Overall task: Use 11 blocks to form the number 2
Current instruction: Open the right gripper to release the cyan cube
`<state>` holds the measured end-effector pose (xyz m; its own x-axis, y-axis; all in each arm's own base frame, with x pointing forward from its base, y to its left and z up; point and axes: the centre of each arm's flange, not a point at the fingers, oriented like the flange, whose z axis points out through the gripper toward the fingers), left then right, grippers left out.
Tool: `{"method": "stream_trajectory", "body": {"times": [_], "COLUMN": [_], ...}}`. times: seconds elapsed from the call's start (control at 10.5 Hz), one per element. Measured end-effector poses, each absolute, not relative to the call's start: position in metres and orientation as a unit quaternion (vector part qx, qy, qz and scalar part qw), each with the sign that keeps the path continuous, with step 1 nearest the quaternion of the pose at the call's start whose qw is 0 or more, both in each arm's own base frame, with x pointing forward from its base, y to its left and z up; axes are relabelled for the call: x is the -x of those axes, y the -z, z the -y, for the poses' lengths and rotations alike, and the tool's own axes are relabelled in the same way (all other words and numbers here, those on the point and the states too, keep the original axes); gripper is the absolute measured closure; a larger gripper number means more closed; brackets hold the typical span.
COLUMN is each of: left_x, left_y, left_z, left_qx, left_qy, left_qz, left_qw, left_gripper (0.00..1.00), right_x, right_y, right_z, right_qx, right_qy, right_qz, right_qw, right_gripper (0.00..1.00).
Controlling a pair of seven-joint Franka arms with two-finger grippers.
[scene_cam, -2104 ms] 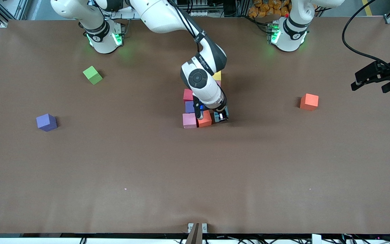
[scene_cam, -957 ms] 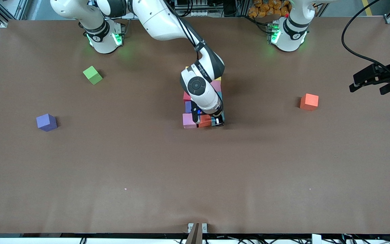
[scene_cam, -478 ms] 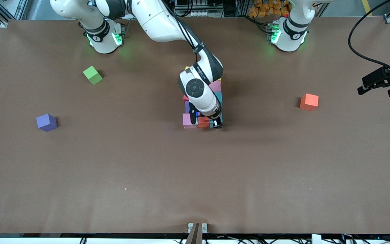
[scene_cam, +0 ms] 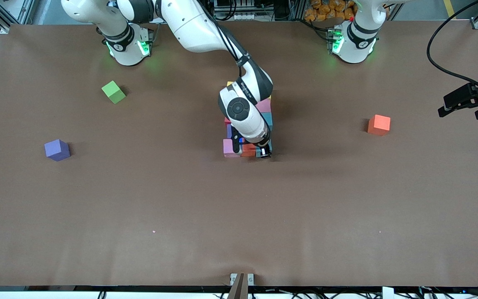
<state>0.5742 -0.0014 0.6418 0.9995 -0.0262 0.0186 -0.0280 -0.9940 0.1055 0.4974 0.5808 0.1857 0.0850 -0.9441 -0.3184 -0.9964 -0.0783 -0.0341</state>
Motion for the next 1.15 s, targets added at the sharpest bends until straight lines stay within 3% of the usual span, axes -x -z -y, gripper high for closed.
{"method": "stream_trajectory", "body": {"times": [0.38, 0.77, 1.15], "left_x": [-0.576, -0.577, -0.577], "left_y": [-0.639, -0.636, -0.636], "left_z": [0.002, 0.002, 0.004], "left_qx": [-0.998, -0.998, -0.998], "left_qy": [-0.007, -0.004, -0.004], "left_qz": [0.014, 0.013, 0.015], "left_qw": [0.053, 0.053, 0.053], "left_gripper": [0.00, 0.00, 0.00], "right_x": [-0.497, -0.498, -0.501], "right_y": [-0.185, -0.189, -0.215], "right_z": [-0.581, -0.583, -0.591], "right_qx": [0.726, 0.728, 0.730], "right_qy": [-0.107, -0.107, -0.114], "right_qz": [-0.668, -0.666, -0.660], "right_qw": [0.122, 0.126, 0.137], "right_gripper": [0.46, 0.01, 0.00]}}
